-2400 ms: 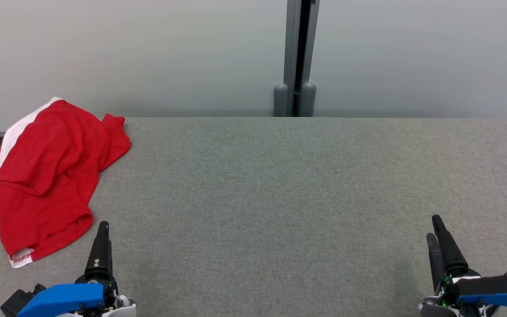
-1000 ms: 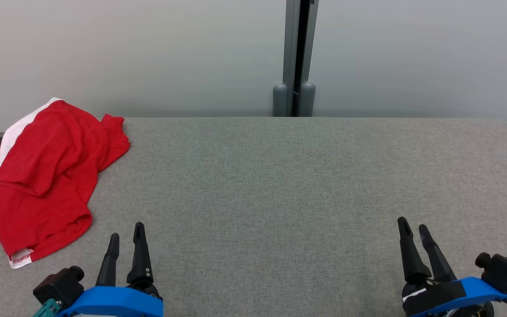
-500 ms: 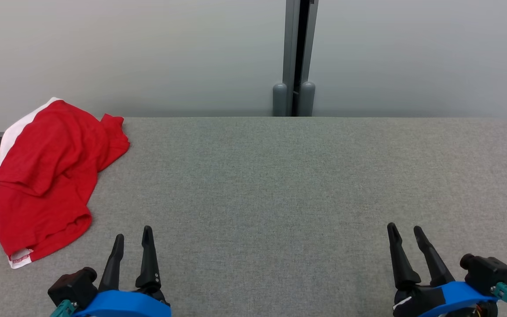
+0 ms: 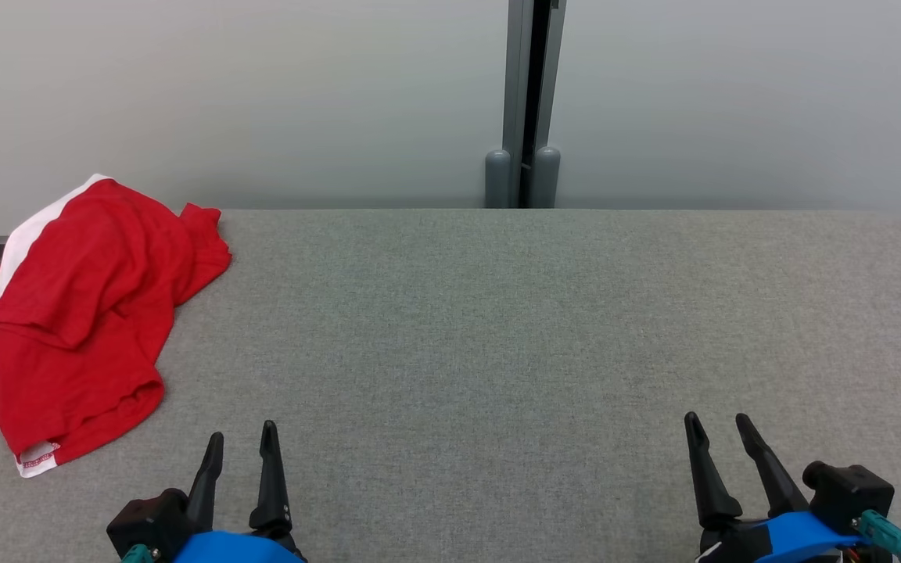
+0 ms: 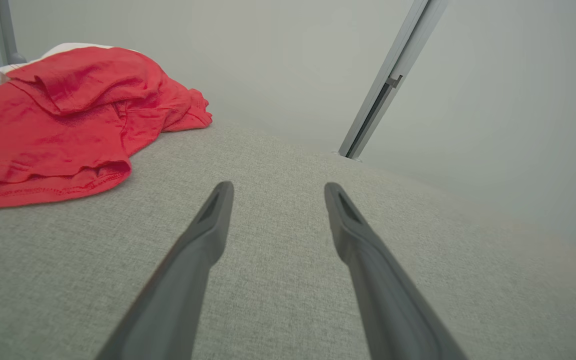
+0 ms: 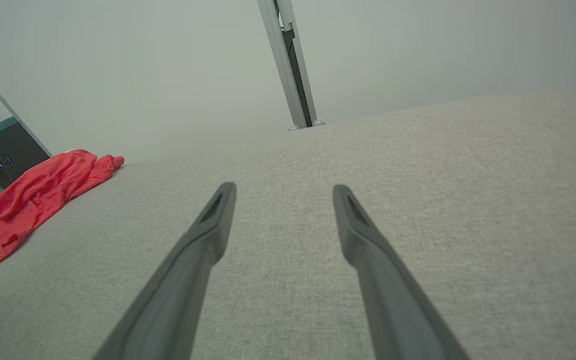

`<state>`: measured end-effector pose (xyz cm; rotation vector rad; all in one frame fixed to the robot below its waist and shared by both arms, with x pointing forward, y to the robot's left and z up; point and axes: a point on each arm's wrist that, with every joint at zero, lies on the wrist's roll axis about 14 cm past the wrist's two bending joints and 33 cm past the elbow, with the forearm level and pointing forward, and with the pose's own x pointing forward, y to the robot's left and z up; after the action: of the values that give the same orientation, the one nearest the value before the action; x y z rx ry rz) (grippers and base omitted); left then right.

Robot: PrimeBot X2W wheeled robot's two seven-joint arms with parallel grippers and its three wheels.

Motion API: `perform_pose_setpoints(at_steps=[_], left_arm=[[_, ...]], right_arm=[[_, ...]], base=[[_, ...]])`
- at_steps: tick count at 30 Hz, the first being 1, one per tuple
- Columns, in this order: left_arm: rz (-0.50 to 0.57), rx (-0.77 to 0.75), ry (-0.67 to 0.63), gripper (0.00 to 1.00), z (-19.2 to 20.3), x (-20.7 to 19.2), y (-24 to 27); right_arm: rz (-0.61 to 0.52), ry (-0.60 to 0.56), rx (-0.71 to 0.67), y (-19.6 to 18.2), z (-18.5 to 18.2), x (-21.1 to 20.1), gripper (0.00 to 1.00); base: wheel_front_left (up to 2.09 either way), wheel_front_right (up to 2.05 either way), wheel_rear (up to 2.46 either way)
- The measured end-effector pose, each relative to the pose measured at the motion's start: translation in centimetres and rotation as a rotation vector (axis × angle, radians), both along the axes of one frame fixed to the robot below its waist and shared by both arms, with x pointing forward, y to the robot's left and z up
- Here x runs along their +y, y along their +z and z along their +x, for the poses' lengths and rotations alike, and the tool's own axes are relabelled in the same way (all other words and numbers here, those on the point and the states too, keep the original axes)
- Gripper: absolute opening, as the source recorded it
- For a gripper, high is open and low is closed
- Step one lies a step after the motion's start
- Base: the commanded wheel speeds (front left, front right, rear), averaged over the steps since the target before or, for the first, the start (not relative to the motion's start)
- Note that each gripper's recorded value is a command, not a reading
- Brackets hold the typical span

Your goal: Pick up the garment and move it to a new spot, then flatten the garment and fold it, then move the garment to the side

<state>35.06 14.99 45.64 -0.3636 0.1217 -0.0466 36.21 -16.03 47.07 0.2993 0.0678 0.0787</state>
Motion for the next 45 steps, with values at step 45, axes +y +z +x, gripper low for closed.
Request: perform_pose_setpoints(at_steps=[45], left_arm=[[0.215, -0.013, -0.057, 1.00, -0.7, -0.4, -1.2]], right_arm=[[-0.219, 0.047, -0.052, 0.1, -0.1, 0.3, 1.00]], base=[[0.00, 0.00, 0.00]])
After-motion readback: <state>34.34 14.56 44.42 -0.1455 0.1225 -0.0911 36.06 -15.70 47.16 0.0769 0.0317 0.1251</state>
